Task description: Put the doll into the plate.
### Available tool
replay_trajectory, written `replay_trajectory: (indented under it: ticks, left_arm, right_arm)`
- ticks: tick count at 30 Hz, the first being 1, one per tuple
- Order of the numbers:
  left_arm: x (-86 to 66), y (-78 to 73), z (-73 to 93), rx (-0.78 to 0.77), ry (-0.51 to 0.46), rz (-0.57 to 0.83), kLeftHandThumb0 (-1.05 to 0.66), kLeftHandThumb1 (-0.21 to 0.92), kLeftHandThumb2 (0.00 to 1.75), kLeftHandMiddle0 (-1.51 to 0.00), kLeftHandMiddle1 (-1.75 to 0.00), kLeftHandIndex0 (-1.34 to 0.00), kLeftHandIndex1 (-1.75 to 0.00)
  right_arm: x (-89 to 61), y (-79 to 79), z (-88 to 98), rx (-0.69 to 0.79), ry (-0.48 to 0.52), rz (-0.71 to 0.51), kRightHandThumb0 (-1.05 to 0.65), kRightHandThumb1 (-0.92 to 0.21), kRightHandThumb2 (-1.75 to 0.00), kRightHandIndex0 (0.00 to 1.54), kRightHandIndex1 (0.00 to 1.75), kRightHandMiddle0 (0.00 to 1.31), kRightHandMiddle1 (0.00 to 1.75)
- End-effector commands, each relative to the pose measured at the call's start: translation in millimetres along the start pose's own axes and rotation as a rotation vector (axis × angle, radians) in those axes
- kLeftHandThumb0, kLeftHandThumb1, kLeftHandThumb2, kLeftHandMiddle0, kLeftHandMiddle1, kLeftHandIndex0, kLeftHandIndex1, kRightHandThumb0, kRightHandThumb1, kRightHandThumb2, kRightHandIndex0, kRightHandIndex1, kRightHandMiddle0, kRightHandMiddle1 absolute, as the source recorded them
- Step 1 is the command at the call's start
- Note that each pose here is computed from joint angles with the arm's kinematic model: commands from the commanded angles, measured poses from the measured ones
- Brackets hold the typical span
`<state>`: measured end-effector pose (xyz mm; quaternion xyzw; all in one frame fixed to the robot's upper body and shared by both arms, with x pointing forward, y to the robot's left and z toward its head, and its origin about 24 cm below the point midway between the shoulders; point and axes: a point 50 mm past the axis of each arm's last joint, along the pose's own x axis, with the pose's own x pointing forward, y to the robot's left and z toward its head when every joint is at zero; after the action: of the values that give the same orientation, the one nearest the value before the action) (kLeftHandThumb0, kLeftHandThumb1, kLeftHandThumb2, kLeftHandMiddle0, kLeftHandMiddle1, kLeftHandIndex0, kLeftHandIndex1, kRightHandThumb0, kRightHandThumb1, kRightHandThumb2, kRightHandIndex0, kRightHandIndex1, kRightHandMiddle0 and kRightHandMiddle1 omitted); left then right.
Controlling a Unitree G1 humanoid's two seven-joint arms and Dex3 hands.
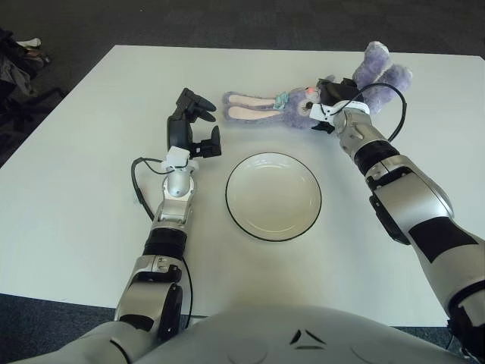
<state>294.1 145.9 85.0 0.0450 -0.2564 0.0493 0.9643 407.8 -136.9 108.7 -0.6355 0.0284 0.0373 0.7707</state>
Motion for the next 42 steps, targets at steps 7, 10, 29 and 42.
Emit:
replay_trajectory:
  ticks: [7, 10, 29, 42]
  left_arm:
    - [-28.2, 3.5, -22.3, 0.018, 0.127, 0.011, -0.01, 0.31, 1.33, -0.5, -1.75, -0.49, -1.75]
    - [-28.3, 3.4, -22.5, 0.02, 0.129, 0.013, -0.01, 0.31, 1.33, -0.51, -1.75, -0.49, -1.75]
    - [-28.3, 4.3, -22.9, 0.027, 0.13, -0.002, -0.01, 0.31, 1.33, -0.5, -1.75, -0.49, -1.75]
    - [-29.1, 3.5, -23.3, 0.025, 0.131, -0.009, -0.01, 0.31, 1.34, -0.51, -1.75, -0.49, -1.75]
  right_arm:
    - [-8.9, 31.1, -9.2, 0.052, 0.059, 0.078, 0.36, -0.77, -0.61, 0.41, 1.59, 0.96, 1.75]
    - [-9.1, 30.9, -9.4, 0.045, 0.06, 0.067, 0.37, -0.73, -0.67, 0.41, 1.6, 0.97, 1.75]
    - [-9.9, 29.5, -10.8, 0.037, 0.041, 0.033, 0.39, -0.58, -0.91, 0.48, 1.63, 0.98, 1.75]
    - [-11.5, 23.2, -16.5, 0.076, -0.011, -0.013, 0.4, -0.53, -0.99, 0.5, 1.65, 0.97, 1.75]
